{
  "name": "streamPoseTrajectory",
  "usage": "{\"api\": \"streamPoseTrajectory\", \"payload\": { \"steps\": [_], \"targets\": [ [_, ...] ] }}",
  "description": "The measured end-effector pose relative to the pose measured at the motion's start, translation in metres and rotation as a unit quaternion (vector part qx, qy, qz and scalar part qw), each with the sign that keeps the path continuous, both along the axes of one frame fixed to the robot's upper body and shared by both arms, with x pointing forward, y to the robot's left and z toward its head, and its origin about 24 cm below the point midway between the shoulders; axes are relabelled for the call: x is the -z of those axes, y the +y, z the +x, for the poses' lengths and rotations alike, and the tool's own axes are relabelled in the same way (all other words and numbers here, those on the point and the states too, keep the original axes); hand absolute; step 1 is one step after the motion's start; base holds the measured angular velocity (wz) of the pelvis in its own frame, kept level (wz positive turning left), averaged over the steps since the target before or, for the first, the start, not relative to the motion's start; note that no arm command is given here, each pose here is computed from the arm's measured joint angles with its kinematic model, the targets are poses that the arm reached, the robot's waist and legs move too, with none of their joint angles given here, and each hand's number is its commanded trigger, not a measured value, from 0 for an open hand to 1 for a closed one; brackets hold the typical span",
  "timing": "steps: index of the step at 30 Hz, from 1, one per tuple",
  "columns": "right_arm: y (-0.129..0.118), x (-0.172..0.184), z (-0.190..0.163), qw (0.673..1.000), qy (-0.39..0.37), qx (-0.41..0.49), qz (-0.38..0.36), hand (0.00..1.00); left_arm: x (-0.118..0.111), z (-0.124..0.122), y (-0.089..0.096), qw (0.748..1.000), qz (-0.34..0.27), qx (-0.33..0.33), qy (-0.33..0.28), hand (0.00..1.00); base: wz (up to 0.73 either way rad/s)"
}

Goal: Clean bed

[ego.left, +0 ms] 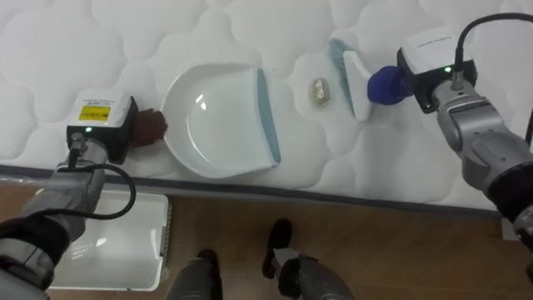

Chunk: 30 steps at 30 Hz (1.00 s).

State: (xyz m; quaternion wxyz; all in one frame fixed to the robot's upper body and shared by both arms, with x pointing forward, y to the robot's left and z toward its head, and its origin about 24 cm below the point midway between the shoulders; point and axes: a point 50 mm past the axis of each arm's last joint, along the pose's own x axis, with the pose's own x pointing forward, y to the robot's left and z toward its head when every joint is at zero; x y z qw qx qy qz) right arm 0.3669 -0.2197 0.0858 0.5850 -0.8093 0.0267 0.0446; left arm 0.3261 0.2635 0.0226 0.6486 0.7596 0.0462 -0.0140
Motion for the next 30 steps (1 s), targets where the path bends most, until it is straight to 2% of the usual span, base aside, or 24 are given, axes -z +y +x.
{"api": "streamPoseTrajectory", "payload": {
  "steps": [5,9,13,17,22,30],
  "targets": [
    [0.019,0.0,-0.003,0.995,0.032,-0.023,0.09,1.0,0.0,0.0,-0.004,1.0,0.016,0.023,0.003,1.0,0.0],
    [0.055,0.014,-0.011,0.972,0.088,-0.074,0.205,1.0,0.0,0.0,-0.004,0.999,0.018,0.028,-0.001,1.0,0.0],
    [0.06,0.011,-0.011,0.961,0.108,-0.08,0.242,1.0,0.001,-0.004,0.004,1.0,0.025,0.019,0.002,1.0,0.0],
    [0.072,0.012,-0.012,0.94,0.139,-0.097,0.296,1.0,0.008,-0.008,0.003,1.0,0.02,0.016,0.01,1.0,0.02],
    [0.109,0.018,-0.021,0.898,0.2,-0.165,0.356,1.0,0.018,-0.011,-0.006,0.999,0.015,0.018,0.025,1.0,0.1],
    [0.116,0.02,-0.024,0.88,0.227,-0.183,0.375,1.0,0.032,-0.021,-0.007,0.999,0.016,0.018,0.049,1.0,0.1]
  ]
}}
